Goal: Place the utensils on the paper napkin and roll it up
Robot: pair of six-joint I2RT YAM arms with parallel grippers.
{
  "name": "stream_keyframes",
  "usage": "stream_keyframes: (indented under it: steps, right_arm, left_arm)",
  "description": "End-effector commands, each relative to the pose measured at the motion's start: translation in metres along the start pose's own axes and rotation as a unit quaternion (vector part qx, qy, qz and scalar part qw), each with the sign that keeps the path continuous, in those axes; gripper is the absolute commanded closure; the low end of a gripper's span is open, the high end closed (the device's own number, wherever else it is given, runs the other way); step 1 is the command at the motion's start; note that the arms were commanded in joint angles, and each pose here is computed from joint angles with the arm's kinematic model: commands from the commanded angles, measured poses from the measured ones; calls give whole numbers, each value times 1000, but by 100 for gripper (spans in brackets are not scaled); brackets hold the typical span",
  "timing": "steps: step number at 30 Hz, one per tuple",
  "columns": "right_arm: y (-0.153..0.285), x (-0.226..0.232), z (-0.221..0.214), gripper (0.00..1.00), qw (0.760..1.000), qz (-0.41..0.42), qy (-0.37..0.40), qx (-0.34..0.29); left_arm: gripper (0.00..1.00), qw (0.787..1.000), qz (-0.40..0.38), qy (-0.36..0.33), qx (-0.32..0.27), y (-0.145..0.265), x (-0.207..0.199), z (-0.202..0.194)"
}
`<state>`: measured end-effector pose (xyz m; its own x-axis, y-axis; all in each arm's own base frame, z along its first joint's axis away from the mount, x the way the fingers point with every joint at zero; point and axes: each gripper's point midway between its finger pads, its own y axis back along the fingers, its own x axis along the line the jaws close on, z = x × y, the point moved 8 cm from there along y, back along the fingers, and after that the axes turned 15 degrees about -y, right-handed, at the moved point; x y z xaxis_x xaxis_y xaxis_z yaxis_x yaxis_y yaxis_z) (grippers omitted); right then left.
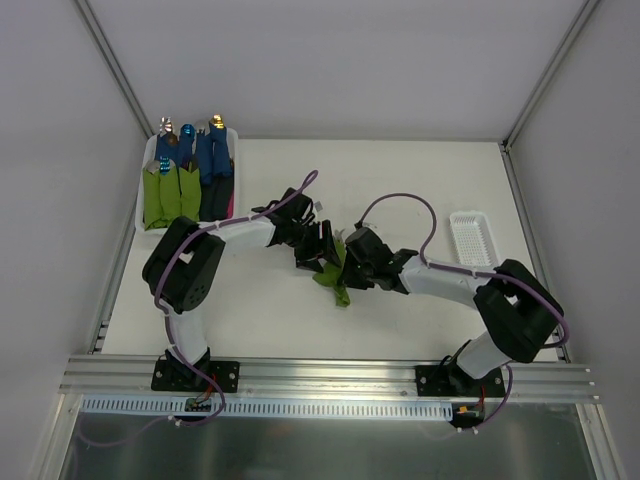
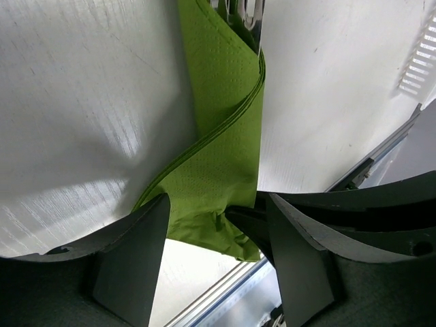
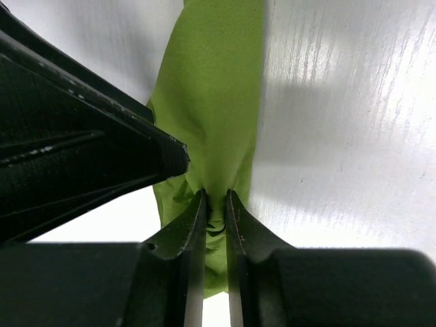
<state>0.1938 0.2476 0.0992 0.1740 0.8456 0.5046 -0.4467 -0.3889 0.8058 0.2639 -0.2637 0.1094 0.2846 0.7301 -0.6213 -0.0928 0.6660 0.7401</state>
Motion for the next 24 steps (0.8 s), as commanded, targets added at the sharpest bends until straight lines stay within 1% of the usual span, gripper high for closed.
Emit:
stream_keyframes:
  steps: [1, 13, 24]
  right_arm:
    - [19, 27, 17, 100, 998, 44, 19, -41]
    - [27, 22, 14, 100, 994, 77, 55, -47]
    - [33, 19, 10, 100, 991, 102, 79, -44]
  left_arm:
    - [40, 999, -30, -12, -13, 16, -19, 1]
    - [38, 999, -43, -14, -12, 16, -25, 3]
    - [39, 998, -68, -17, 0, 12, -30, 7]
